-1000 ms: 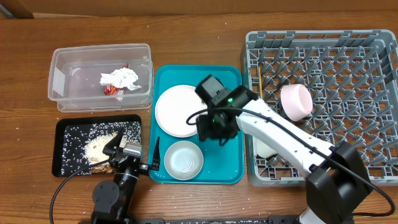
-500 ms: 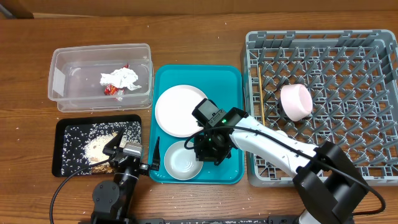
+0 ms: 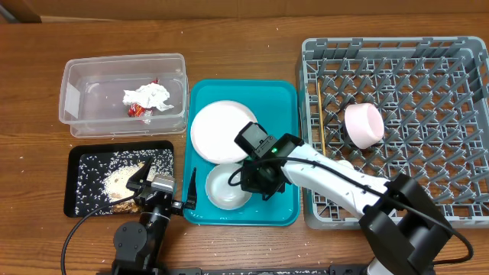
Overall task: Sort waste into correct bins and load items into the dishwasher
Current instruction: 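Grasp the small white bowl with the right gripper and place it in the rack, then grasp the pink plate with the right gripper and stand it in the rack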
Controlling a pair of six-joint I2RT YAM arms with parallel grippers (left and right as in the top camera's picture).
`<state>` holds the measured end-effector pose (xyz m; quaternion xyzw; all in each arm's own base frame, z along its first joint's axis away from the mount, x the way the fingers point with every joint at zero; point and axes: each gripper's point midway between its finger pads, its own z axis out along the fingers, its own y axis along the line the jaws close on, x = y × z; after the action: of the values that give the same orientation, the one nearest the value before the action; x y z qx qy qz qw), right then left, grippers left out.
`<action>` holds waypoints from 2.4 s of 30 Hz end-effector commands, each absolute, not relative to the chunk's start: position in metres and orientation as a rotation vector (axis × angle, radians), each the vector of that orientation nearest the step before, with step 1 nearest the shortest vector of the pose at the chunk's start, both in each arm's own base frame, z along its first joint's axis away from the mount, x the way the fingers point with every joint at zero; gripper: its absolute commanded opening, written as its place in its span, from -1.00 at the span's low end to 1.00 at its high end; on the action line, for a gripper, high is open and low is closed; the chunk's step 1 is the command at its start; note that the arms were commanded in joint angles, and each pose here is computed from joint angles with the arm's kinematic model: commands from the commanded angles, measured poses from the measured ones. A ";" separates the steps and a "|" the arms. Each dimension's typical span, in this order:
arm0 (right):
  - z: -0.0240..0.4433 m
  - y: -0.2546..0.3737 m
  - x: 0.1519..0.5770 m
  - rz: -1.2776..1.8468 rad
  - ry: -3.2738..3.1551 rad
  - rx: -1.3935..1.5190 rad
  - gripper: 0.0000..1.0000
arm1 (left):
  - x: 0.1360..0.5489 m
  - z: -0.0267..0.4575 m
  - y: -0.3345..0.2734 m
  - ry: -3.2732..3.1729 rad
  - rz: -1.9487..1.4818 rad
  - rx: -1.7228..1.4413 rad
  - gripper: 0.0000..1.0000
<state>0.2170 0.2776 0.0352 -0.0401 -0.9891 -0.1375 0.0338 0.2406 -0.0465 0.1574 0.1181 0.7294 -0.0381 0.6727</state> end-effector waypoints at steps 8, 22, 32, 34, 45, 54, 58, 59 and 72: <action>0.157 0.184 0.290 0.076 -3.586 -0.305 -0.92 | 0.240 0.158 -0.047 1.631 -0.078 0.280 0.99; 0.292 -0.064 0.307 1.857 -3.343 -1.203 -0.92 | 0.240 0.158 -0.047 1.631 -0.078 0.280 0.99; 0.204 -0.131 0.320 1.933 -2.894 -1.082 -0.92 | 0.240 0.158 -0.047 1.631 -0.078 0.280 0.99; 0.194 -0.128 0.324 1.945 -2.881 -1.019 -0.92 | 0.240 0.158 -0.047 1.631 -0.078 0.280 0.99; 0.170 -0.084 0.331 1.872 -2.965 -0.734 -0.90 | 0.240 0.158 -0.047 1.631 -0.078 0.280 1.00; 0.185 -0.040 0.340 1.758 -3.111 -0.682 0.65 | 0.240 0.158 -0.047 1.631 -0.078 0.281 0.99; 0.184 0.025 0.348 1.135 -3.329 -0.706 0.76 | 0.240 0.158 -0.047 1.631 -0.078 0.280 1.00; 0.179 0.048 0.350 0.912 -3.371 -0.653 0.76 | 0.240 0.158 -0.047 1.631 -0.078 0.280 1.00; 0.111 0.245 0.357 -0.713 -3.276 -0.083 0.43 | 0.240 0.158 -0.047 1.631 -0.078 0.280 1.00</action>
<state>0.3797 0.2263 0.1376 -0.0366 -0.9715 -0.1649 -0.1666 0.2406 -0.0465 0.1575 0.1182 0.7293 -0.0380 0.6729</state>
